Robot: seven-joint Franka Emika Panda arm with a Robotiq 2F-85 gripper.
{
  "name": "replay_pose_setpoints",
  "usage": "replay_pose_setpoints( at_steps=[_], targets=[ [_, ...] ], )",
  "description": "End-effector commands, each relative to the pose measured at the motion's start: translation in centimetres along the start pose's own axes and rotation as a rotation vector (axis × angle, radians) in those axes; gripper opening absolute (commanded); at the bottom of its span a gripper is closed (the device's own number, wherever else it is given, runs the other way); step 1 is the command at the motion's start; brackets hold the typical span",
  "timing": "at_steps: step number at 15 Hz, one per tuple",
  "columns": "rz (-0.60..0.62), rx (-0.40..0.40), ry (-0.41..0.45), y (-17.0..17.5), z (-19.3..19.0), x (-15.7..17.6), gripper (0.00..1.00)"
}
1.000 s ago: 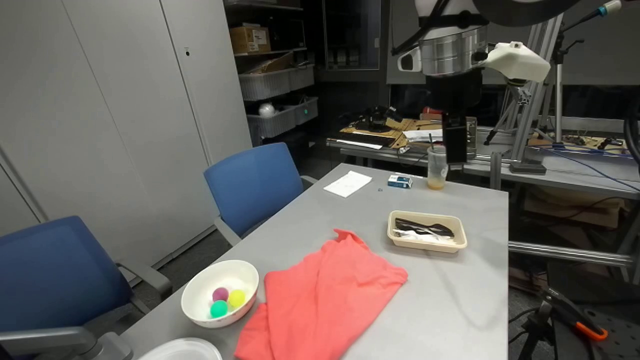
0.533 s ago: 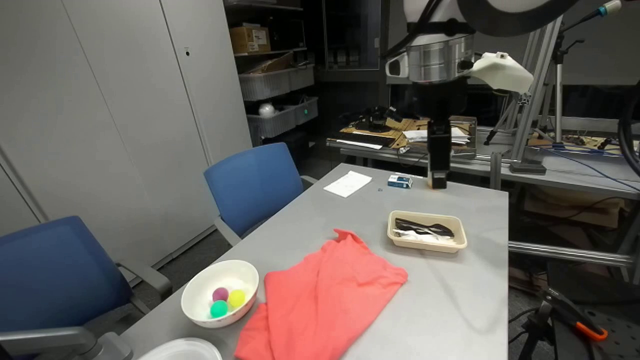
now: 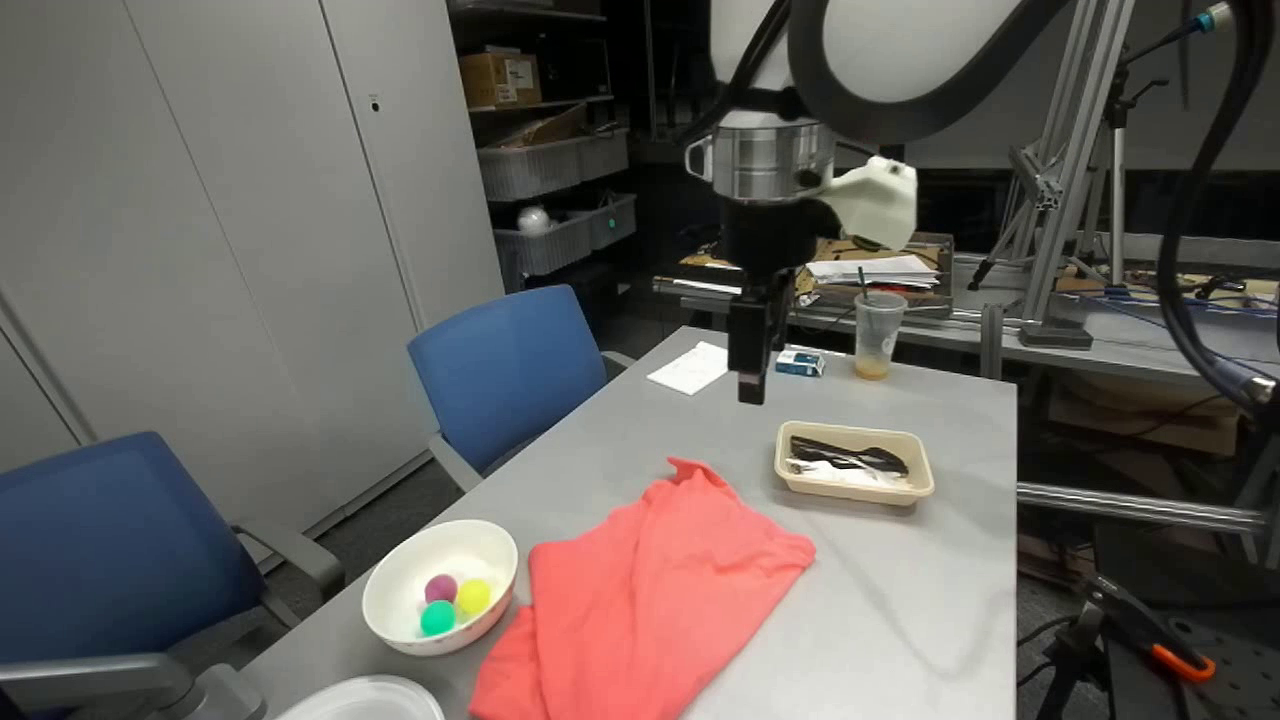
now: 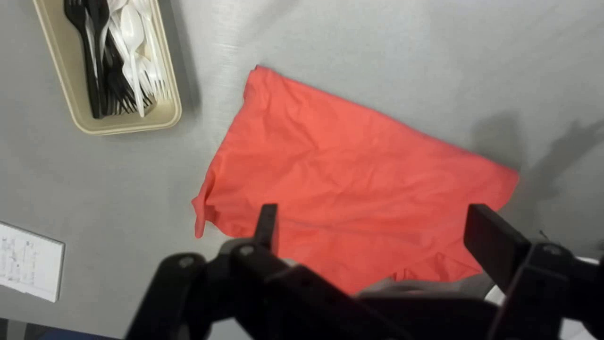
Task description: Unfold the shirt
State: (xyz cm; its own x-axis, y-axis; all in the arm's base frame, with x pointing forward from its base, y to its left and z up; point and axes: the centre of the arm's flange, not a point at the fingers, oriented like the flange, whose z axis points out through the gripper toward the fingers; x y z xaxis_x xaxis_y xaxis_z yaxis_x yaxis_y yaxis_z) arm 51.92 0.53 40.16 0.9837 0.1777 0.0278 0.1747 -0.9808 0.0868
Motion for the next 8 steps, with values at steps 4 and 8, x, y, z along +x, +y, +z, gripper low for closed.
replay_pose_setpoints(
  at_steps=[4,8],
  targets=[
    [0.033,0.029,-0.008,-0.5,1.8,2.4,1.0],
    [0.032,0.018,0.0,-1.1,2.3,3.3,1.0]
  ],
)
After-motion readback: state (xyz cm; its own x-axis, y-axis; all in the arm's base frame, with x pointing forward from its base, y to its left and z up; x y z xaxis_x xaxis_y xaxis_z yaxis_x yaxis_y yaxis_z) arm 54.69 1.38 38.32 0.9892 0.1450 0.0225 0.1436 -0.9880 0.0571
